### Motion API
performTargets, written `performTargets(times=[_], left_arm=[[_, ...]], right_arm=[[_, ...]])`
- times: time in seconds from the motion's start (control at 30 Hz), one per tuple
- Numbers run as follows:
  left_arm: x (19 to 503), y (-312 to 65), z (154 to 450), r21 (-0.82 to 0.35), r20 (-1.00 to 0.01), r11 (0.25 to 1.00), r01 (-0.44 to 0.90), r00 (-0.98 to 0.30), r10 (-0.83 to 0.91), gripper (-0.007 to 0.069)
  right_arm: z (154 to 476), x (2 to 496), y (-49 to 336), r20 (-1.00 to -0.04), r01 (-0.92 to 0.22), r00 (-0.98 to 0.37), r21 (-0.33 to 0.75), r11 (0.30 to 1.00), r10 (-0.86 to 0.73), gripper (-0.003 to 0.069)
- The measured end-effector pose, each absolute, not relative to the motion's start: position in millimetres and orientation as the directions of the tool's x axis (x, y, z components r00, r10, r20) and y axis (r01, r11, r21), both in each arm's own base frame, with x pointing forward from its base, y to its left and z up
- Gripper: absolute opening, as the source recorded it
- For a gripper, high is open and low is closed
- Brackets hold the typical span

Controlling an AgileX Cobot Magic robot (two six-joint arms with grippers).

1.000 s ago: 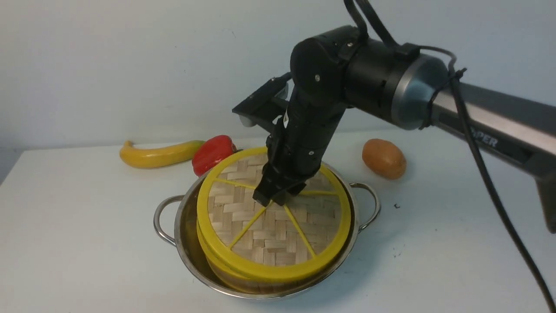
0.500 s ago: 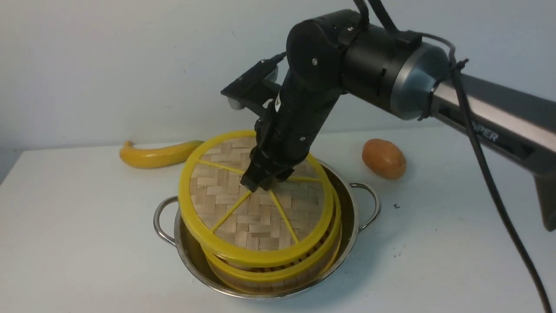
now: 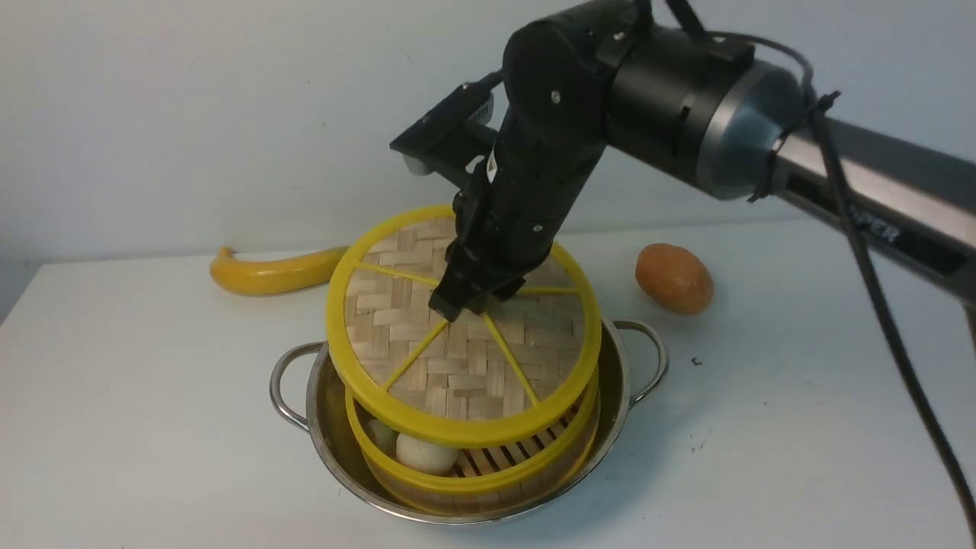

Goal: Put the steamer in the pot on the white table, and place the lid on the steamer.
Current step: 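Place the bamboo steamer lid onto the steamer basket in the pot with the right gripper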

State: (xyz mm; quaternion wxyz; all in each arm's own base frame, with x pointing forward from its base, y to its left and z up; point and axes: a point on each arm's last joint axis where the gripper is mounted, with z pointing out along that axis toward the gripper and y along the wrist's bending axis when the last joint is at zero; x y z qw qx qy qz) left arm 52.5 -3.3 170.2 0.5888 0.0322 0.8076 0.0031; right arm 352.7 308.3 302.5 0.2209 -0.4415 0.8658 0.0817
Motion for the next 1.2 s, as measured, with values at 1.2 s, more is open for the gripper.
performTargets(times=[1.2], left_arm=[[52,-3,170,0.043,-0.951,0.998,0.048,-0.305,0.056,0.0232]], right_arm=[[260,350,313,-0.354,-0.819,-0.539,0.007,0.574,-0.764,0.0116]])
